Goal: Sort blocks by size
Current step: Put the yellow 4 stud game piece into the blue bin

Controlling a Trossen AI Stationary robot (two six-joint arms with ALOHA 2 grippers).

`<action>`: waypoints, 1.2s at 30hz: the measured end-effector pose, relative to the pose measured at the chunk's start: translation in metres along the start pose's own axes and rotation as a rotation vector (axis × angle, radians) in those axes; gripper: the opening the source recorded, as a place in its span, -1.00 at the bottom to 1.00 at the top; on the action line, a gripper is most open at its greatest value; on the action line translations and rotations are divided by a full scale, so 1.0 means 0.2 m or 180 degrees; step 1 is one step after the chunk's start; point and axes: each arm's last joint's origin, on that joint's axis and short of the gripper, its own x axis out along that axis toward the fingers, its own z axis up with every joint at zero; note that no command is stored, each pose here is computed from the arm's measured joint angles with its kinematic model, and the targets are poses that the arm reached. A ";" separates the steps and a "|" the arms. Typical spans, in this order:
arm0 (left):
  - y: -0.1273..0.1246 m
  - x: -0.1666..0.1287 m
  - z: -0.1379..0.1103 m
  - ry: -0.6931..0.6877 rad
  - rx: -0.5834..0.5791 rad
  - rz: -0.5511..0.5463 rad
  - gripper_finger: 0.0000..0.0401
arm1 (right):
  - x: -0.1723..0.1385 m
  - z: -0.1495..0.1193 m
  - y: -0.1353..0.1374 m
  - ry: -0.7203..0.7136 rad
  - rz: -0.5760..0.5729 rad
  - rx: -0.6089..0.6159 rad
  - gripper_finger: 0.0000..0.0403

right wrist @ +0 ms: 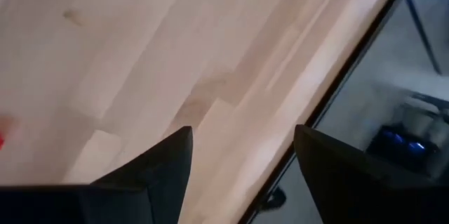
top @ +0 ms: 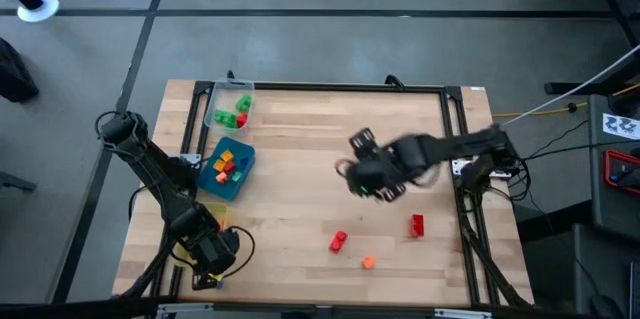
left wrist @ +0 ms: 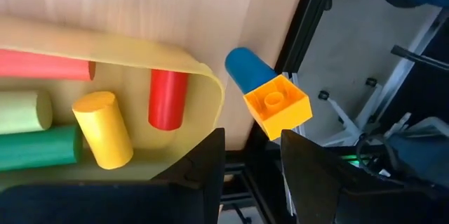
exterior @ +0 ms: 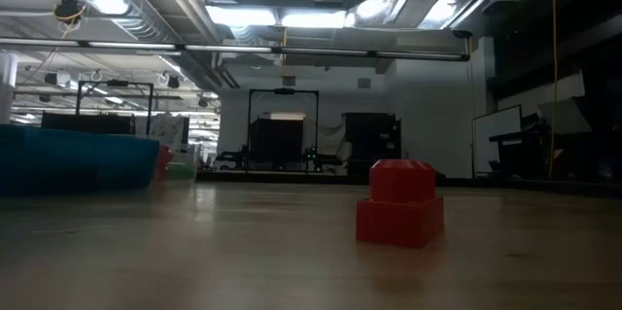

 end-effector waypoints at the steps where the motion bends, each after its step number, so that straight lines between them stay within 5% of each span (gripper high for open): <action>1: 0.00 0.00 0.00 0.0000 -0.0024 0.0000 -0.39 | -0.01 -0.02 0.05 0.0006 -0.0057 0.0047 0.24; 7: -0.02 0.00 -0.01 -0.0022 -0.0189 -0.0069 -0.39 | 0.04 -0.08 0.34 -0.0135 -0.0097 0.0176 0.24; 15: -0.09 0.02 -0.05 -0.0080 0.0151 -0.0325 -0.20 | 0.15 -0.12 0.59 -0.0142 -0.0007 0.0535 0.24; 29: -0.11 0.05 -0.13 -0.0490 0.1773 0.0000 -0.01 | 0.16 -0.11 0.62 -0.0231 -0.0064 0.1030 0.24; 36: -0.13 0.07 -0.18 -0.0606 0.2162 0.0147 -0.01 | 0.15 -0.09 0.61 -0.0344 -0.0057 0.1097 0.24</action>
